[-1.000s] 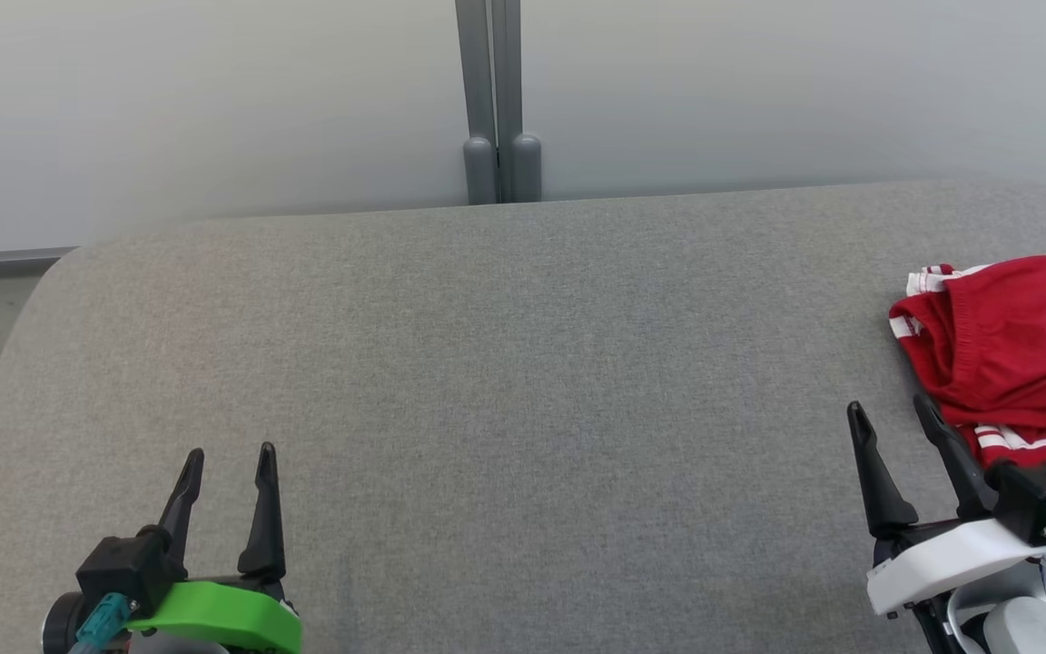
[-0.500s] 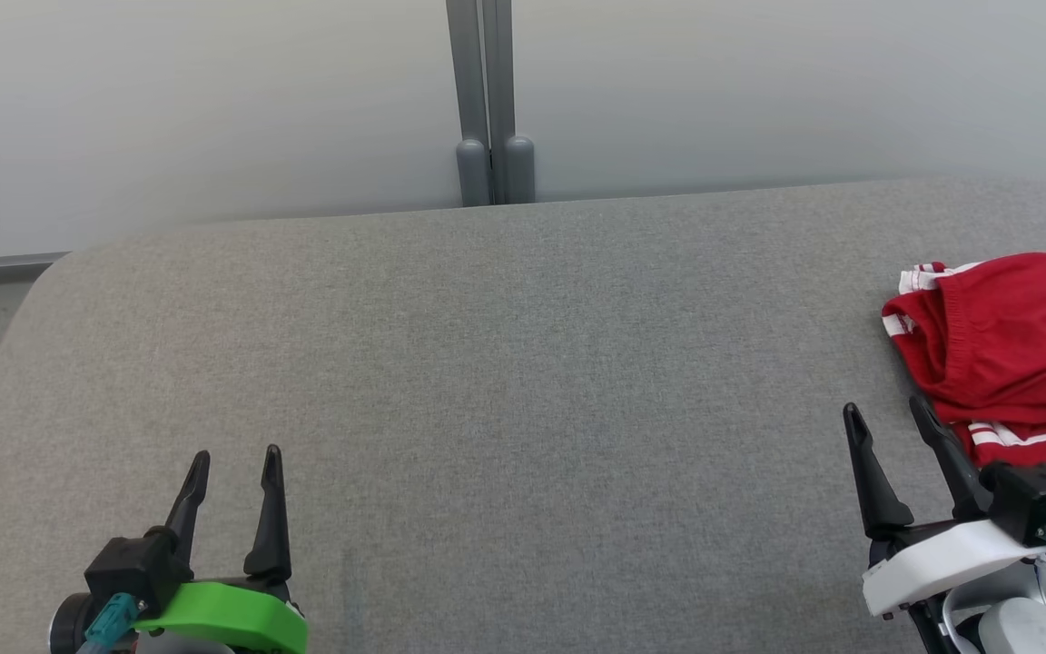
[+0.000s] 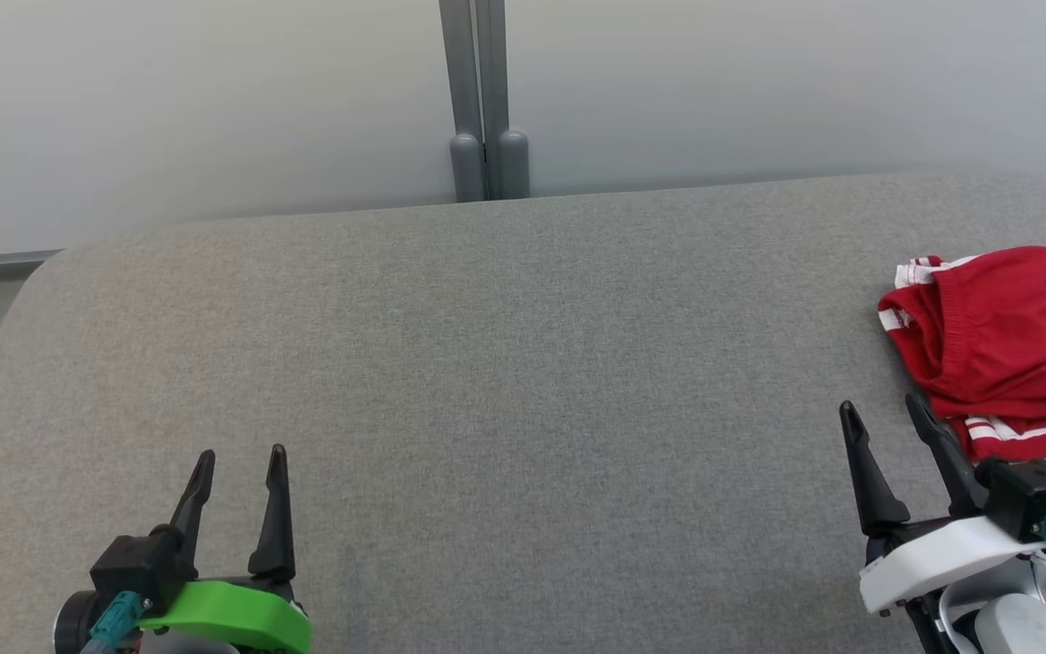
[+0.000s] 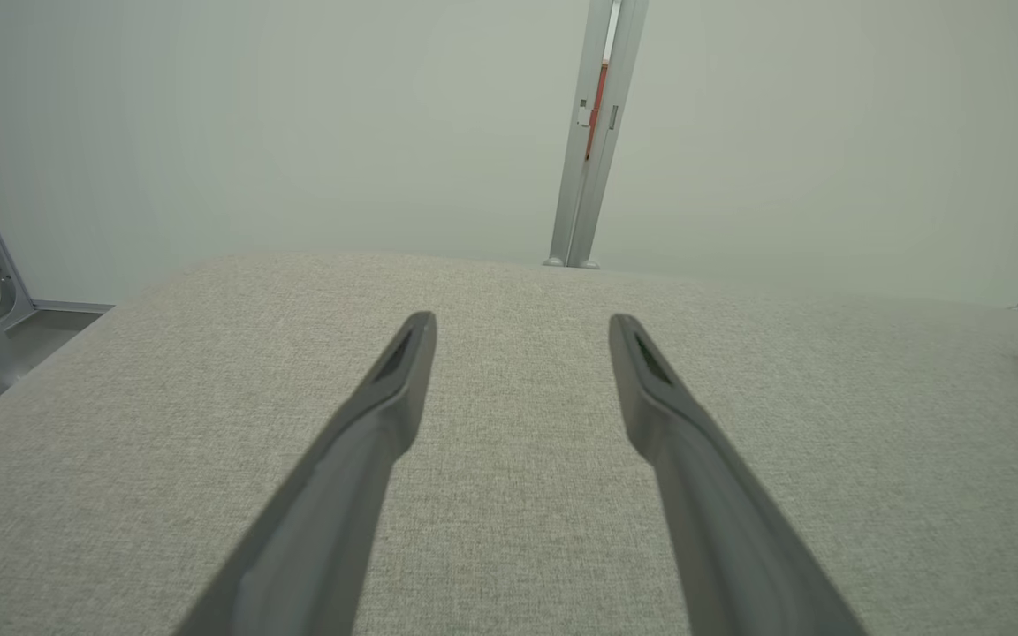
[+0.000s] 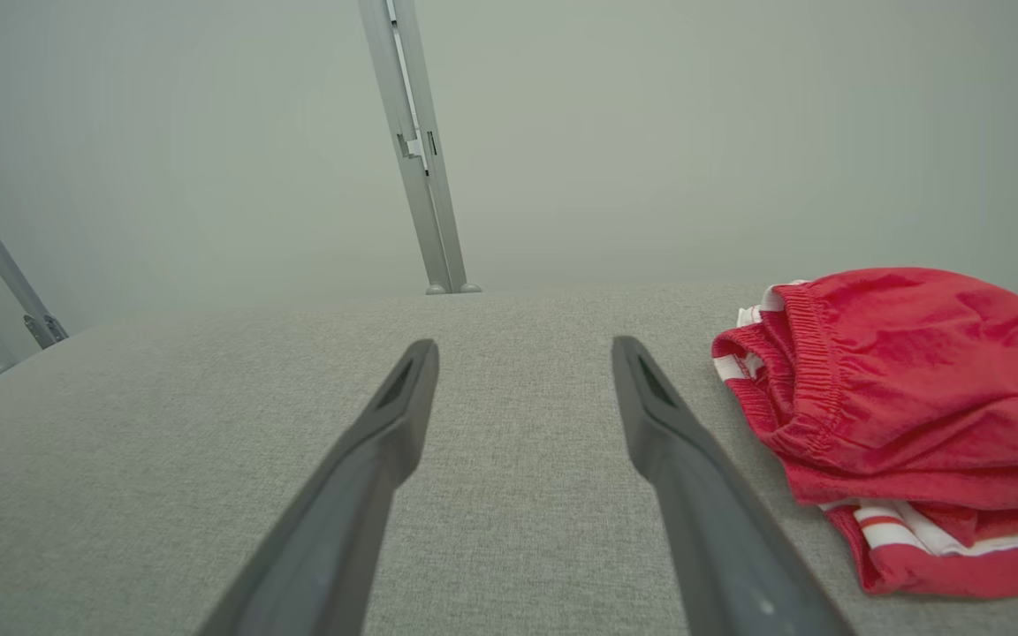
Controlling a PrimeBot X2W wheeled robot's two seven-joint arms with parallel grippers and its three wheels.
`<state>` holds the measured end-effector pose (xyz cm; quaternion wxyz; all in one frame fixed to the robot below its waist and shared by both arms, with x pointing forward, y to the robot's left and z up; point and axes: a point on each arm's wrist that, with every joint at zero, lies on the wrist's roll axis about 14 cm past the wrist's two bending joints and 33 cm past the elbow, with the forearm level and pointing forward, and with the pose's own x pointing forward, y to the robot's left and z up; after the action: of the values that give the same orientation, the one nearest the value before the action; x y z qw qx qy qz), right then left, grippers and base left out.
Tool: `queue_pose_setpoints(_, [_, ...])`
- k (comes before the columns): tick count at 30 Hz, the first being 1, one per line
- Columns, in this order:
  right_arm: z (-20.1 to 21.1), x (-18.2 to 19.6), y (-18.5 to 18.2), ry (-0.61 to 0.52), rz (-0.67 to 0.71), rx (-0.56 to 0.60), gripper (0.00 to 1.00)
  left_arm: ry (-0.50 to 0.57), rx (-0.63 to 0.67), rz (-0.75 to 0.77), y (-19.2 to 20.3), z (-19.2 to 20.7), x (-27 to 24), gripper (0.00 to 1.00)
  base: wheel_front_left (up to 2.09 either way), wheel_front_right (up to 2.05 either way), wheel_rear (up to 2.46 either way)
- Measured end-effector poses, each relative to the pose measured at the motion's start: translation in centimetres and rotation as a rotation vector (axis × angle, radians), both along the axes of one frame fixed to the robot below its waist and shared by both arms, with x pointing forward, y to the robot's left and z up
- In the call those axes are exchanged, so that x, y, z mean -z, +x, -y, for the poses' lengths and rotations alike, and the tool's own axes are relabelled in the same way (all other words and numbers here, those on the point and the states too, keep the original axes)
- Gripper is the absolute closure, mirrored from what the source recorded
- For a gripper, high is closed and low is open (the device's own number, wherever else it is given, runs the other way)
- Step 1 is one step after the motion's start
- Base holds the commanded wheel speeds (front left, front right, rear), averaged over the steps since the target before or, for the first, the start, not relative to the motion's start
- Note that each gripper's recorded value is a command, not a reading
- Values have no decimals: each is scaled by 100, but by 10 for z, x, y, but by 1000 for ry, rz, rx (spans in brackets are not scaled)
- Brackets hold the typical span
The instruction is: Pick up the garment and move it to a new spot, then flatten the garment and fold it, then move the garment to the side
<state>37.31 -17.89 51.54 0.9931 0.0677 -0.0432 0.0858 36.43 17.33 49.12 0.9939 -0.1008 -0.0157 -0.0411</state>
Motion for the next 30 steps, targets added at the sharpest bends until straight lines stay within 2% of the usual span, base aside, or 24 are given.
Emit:
queue_pose_setpoints(2, [0,0,0,1,1,-1,0,1,5,-1,0,1,0,0,0,0,0])
queue_pose_setpoints(3, [-1,0,0,2,-1,-1,100,-1,9,-3,0,3,1,100,0,0,0])
queue_pose_setpoints(8, [-4,22,-8,31,-72,4,100,-18,6,-78,-9,4,23,100,0,0,0])
queue_pose_setpoints(30, [11,27,-3,399,-160,91,100,-378,-86,-140,-5,-13,25,100,0,0,0])
